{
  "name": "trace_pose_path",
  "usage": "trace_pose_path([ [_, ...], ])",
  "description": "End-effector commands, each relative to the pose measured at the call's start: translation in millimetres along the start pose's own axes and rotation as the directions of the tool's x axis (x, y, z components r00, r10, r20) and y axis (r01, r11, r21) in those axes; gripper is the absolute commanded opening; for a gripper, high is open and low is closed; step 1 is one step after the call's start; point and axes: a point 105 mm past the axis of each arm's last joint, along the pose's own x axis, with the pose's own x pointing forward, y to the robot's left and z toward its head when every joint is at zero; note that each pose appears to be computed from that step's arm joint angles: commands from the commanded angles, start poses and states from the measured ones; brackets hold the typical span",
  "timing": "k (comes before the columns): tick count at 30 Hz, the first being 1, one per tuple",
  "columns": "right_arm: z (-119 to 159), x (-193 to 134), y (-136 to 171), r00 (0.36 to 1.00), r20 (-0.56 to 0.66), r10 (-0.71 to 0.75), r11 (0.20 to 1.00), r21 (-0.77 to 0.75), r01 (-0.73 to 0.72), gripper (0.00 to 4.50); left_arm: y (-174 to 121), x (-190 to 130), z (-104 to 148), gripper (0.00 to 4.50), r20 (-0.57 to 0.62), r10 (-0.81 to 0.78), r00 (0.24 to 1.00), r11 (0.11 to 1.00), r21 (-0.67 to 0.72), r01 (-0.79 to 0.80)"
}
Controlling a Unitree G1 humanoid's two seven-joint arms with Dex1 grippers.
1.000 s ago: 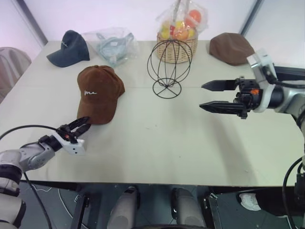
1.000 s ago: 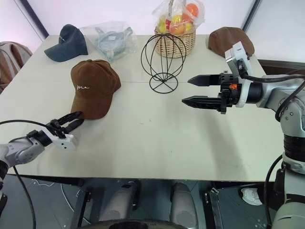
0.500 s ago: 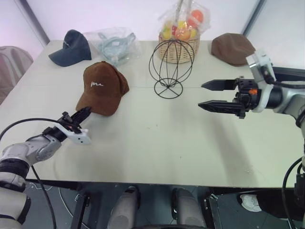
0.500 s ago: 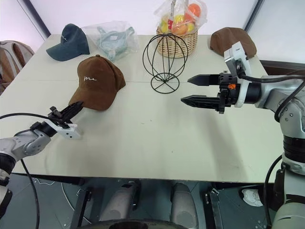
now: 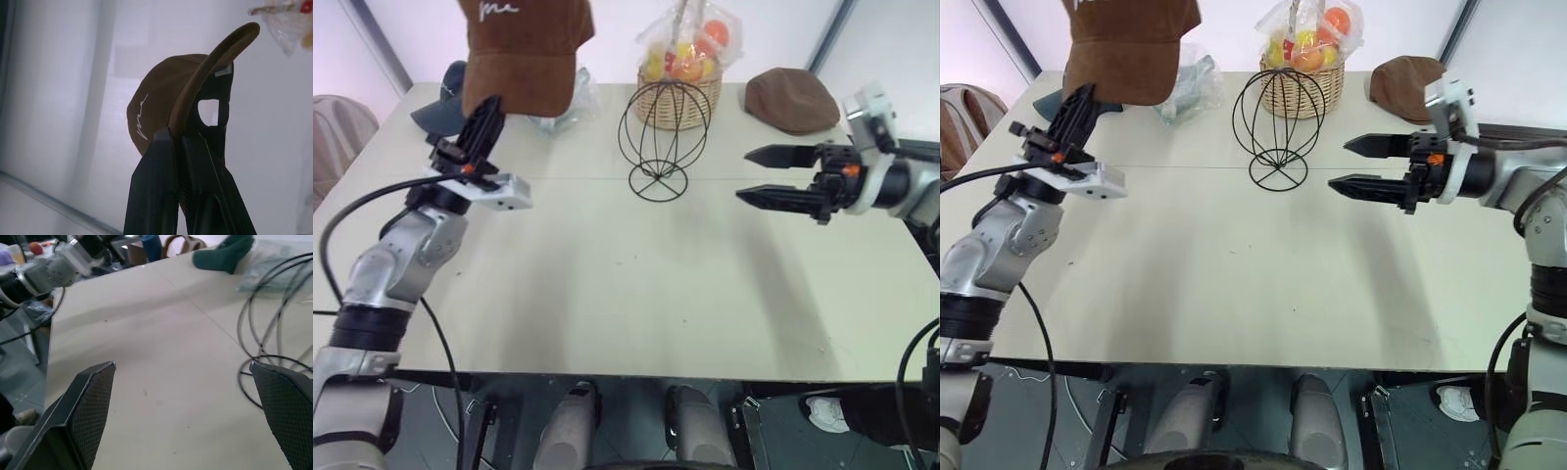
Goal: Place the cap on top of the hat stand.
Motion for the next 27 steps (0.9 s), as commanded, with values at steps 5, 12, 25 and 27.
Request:
trace_pose_path([
  [5, 23.9, -38.7, -10.6, 0.992, 0.028, -0.126, 0.986, -0.104, 0.128, 4.50, 14.4, 48.1, 50.0, 0.05, 0.079, 0.127, 0.989, 0.985, -0.130, -0.116],
  [12, 16.7, -47.8, -7.4, 0.986, 0.032, -0.164, 0.981, -0.095, 0.166, 4.50, -13.8, 64.8, 94.2, 0.05, 0.125, 0.107, 0.986, 0.970, -0.232, -0.076],
  [25, 20.5, -69.5, -11.2, 0.970, 0.088, -0.225, 0.972, -0.052, 0.230, 4.50, -69.1, 50.0, 135.6, 0.05, 0.172, -0.015, 0.985, 0.977, -0.208, 0.051],
  [27, 20.7, -70.6, -11.7, 0.969, 0.092, -0.229, 0.971, -0.048, 0.234, 4.50, -76.8, 48.4, 138.6, 0.05, 0.173, -0.030, 0.984, 0.978, -0.198, 0.065],
])
